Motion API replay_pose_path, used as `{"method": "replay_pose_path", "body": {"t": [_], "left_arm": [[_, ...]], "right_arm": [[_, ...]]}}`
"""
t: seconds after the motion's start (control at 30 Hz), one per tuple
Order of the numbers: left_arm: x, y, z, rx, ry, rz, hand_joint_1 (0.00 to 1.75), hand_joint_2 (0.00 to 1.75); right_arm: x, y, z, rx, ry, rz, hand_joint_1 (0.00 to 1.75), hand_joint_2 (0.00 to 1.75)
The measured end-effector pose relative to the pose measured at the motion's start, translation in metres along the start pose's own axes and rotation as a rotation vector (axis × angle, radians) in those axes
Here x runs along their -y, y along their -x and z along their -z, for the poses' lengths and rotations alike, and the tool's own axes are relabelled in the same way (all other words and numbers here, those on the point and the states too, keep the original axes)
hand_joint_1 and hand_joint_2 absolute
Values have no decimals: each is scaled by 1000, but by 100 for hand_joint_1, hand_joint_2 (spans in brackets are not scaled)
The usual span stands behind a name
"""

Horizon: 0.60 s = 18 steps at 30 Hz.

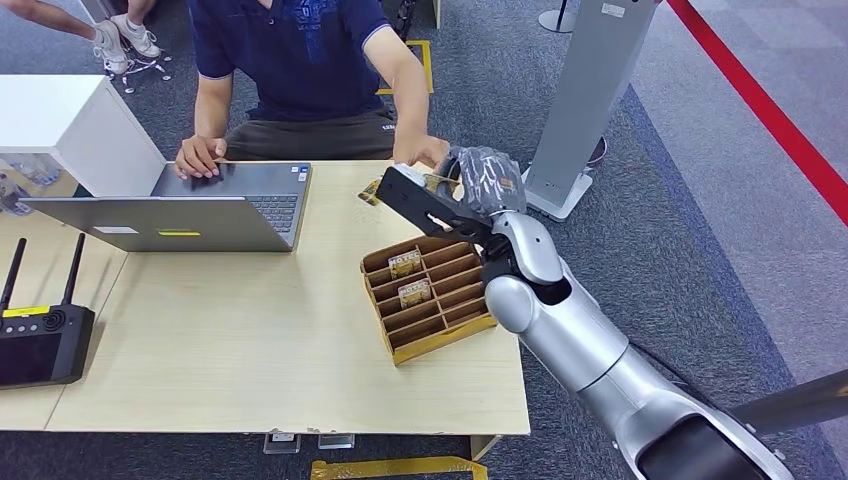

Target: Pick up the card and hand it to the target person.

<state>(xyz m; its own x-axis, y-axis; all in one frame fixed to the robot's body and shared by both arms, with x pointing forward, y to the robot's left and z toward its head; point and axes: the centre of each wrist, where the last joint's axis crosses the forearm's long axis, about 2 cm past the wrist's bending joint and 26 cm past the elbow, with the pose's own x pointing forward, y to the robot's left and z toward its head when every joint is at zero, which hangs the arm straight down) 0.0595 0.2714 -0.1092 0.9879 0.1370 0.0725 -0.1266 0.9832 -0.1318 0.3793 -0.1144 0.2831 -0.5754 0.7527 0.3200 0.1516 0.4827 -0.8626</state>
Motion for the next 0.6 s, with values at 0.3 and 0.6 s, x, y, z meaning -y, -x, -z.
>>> {"method": "replay_pose_path", "body": {"t": [0.3,0.6], "left_arm": [[0,0,0,3,2,-6,0,0],[0,0,0,-1,1,21,0,0]], "right_arm": [[-16,-12,10,10,-31,11,133,175],[-26,-14,12,5,-64,5,0,175]]}}
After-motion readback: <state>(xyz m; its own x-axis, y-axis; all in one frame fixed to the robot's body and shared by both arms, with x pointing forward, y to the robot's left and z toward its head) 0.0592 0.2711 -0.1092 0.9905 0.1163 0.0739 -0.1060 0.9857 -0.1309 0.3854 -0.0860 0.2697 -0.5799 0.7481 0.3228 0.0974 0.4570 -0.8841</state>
